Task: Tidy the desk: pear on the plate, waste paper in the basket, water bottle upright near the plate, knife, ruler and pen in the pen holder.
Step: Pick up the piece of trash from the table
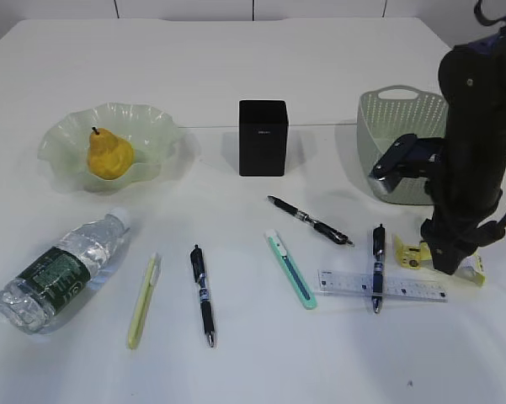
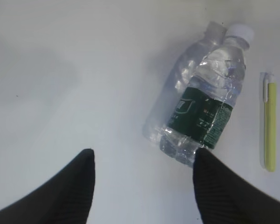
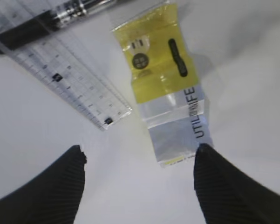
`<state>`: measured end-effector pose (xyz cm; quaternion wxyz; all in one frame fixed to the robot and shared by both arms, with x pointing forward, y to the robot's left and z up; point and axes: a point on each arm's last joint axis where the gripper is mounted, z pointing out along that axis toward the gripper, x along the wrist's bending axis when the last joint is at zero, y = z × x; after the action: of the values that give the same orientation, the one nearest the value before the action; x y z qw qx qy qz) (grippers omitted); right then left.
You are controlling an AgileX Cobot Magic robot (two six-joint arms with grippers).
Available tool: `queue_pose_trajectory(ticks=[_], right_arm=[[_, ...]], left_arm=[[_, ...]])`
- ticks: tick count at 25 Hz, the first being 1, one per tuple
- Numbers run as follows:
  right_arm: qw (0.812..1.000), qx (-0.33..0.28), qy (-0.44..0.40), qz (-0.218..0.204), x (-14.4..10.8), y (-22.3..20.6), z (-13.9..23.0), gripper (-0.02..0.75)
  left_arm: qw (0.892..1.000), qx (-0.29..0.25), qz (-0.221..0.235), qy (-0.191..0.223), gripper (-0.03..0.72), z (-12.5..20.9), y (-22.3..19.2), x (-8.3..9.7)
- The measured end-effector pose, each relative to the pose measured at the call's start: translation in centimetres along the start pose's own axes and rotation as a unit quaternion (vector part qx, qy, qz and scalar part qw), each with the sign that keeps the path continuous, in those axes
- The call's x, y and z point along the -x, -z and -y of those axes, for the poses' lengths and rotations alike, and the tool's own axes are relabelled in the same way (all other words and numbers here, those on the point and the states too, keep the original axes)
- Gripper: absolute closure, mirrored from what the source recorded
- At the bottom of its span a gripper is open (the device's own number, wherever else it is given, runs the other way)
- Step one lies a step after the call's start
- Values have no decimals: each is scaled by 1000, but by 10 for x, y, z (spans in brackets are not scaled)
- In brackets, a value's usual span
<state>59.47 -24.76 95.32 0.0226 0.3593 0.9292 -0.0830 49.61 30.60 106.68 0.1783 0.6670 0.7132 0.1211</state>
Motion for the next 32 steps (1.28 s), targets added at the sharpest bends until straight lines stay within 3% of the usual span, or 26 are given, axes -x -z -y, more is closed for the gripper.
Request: queue_pose_trajectory(ticks=[10, 24, 32], right_arm=[[997, 36, 54, 48, 11, -8, -12, 201], [996, 42, 76, 15, 17, -35, -16, 201], [996, 42, 82, 20, 19, -46, -19, 201]], left_arm=[[1000, 1, 0, 0, 221, 0, 0, 0], [1000, 1, 0, 0, 221, 0, 0, 0], [1000, 3, 0, 0, 221, -1, 0, 0]])
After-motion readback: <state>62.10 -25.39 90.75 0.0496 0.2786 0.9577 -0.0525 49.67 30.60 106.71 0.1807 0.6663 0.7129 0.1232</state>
